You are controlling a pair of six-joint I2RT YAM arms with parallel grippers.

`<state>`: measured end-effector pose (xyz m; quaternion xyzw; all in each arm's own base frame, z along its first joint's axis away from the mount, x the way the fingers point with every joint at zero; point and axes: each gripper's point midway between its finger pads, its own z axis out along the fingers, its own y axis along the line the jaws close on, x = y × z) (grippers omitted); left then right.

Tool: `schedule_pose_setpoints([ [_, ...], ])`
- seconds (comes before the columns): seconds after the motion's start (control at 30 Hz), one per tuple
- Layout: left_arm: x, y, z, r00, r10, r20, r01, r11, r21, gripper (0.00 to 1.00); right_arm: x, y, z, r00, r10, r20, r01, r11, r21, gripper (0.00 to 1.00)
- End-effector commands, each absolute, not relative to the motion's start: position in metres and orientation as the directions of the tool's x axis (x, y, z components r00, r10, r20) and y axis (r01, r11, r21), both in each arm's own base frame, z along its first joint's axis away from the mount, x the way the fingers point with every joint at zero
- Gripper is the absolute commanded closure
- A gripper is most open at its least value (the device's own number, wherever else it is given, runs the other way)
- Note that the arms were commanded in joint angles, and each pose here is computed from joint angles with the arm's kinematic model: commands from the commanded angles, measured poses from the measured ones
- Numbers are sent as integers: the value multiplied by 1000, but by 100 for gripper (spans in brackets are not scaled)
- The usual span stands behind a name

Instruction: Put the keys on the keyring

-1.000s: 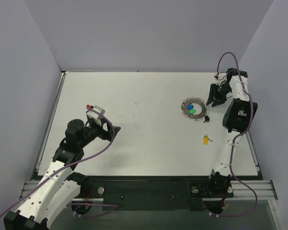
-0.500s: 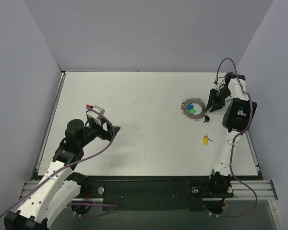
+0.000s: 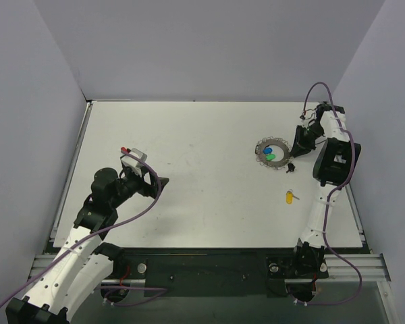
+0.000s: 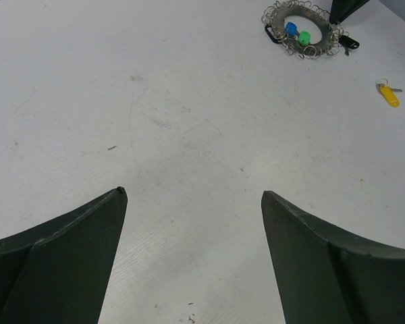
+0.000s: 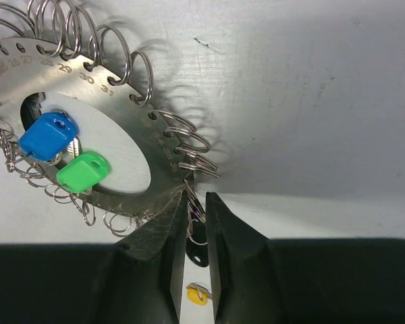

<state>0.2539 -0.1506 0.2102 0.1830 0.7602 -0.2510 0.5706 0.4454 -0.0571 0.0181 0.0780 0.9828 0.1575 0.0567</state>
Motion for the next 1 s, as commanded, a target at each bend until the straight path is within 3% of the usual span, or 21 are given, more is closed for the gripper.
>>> schedule_pose_setpoints([
  [0.0,257,-153,225,-225,-21,-974,584,797,-152,9,433,-47,13,-987,157,-28,137,925,353,89],
  [0.2,257,-153,225,-224,-21,-974,588,795,-152,9,435,-43,21,-989,136,-53,107,921,375,100],
  [0.33,256,-154,226,-221,-22,-975,594,790,-152,9,433,-35,37,-989,102,-105,52,915,401,100],
  [0.6,240,-173,241,-164,-40,-986,709,690,-146,9,427,-4,107,-950,-1,-313,-126,917,378,100],
  [0.97,212,-200,249,-131,-74,-989,845,513,-150,12,376,74,170,-881,-235,-411,-398,839,372,100],
])
